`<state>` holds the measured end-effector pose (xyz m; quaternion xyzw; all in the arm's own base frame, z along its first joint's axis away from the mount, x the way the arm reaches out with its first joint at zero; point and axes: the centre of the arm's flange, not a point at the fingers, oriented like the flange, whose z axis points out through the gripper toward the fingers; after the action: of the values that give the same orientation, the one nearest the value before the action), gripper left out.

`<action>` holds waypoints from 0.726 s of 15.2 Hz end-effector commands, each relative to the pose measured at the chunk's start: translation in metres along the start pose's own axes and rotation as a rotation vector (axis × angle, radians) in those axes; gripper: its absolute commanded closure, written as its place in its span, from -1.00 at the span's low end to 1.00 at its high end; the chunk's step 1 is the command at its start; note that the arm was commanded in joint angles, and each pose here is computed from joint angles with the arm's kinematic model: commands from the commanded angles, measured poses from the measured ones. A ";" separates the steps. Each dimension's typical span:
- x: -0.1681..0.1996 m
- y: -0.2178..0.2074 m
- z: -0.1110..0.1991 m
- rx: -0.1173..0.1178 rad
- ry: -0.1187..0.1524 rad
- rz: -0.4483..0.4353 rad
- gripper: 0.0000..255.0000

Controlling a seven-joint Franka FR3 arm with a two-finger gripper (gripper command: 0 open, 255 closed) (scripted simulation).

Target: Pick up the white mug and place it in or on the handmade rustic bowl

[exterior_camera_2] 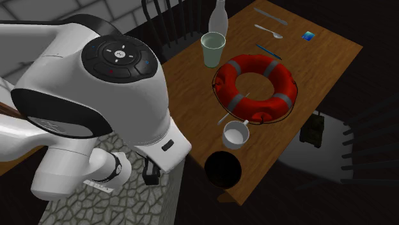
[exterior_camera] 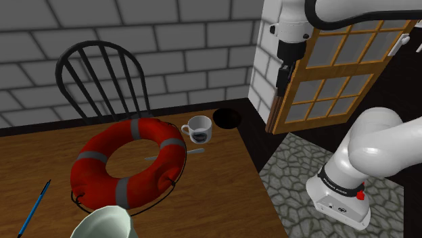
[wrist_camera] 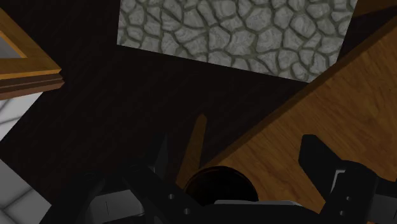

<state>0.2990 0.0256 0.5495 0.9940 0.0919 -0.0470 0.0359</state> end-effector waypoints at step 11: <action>0.113 -0.028 0.058 0.045 0.004 -0.004 -1.00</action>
<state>0.3866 0.0626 0.4844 0.9944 0.0929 -0.0478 0.0162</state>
